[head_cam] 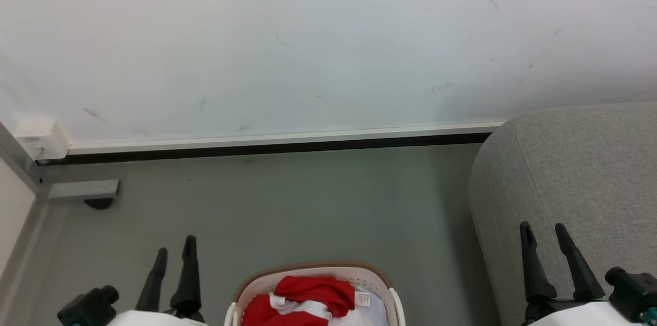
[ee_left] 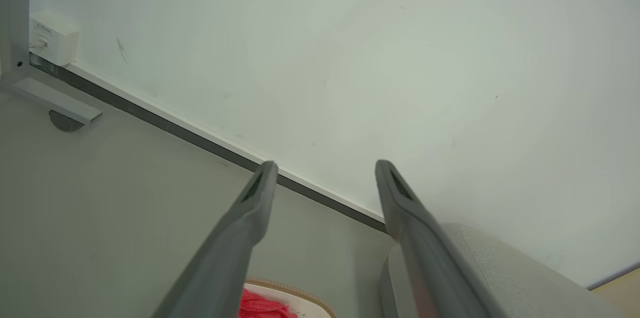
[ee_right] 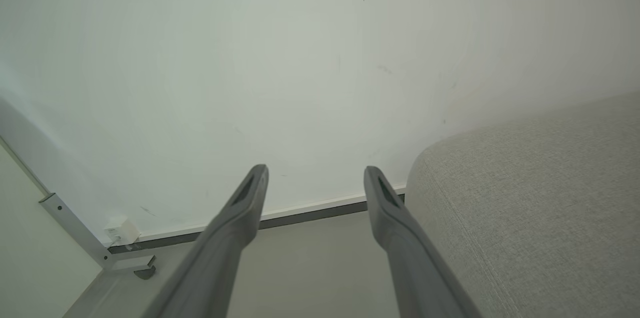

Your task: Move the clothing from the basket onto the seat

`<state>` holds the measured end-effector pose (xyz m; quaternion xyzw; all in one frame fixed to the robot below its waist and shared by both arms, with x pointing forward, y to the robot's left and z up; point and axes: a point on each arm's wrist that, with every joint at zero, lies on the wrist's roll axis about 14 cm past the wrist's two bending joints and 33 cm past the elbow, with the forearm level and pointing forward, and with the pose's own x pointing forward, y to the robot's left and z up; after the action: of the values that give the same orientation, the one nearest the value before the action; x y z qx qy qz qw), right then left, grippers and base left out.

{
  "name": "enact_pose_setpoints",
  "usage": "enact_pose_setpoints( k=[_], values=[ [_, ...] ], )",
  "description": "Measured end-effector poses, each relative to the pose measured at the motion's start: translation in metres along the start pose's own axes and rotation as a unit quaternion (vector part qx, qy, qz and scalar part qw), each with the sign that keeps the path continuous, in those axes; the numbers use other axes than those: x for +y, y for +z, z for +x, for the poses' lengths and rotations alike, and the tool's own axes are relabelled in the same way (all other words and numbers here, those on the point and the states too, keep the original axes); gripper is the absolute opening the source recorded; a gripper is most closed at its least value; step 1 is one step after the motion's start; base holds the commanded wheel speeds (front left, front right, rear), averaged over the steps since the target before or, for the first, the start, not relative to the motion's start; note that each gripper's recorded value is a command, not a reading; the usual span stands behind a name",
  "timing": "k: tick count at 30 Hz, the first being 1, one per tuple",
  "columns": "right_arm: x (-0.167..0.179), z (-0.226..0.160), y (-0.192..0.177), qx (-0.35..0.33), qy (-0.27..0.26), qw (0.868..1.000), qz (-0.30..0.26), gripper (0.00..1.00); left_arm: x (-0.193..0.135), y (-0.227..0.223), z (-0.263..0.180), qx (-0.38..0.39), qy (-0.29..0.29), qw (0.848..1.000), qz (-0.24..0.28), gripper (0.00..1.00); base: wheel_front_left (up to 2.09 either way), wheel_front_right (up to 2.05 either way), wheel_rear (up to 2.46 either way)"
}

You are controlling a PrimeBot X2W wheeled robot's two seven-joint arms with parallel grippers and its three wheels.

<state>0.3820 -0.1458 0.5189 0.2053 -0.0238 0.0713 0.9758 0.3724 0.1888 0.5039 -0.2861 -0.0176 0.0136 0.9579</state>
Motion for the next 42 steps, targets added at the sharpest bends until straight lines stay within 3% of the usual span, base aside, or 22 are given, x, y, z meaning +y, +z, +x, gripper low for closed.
enact_pose_setpoints(
  k=[12, 42],
  values=[
    [0.0012, -0.0010, 0.0012, -0.006, 0.006, 0.999, -0.052, 1.00, -0.0031, 0.0018, -0.0007, -0.007, -0.011, 0.998, 0.058, 1.00, 0.00, 0.00, 0.00],
    [-0.0001, -0.0051, 0.0031, -0.021, 0.012, 0.992, -0.120, 1.00, -0.0048, -0.0041, -0.0051, -0.008, -0.034, 0.984, 0.174, 1.00, 0.00, 0.00, 0.00]
  ],
)
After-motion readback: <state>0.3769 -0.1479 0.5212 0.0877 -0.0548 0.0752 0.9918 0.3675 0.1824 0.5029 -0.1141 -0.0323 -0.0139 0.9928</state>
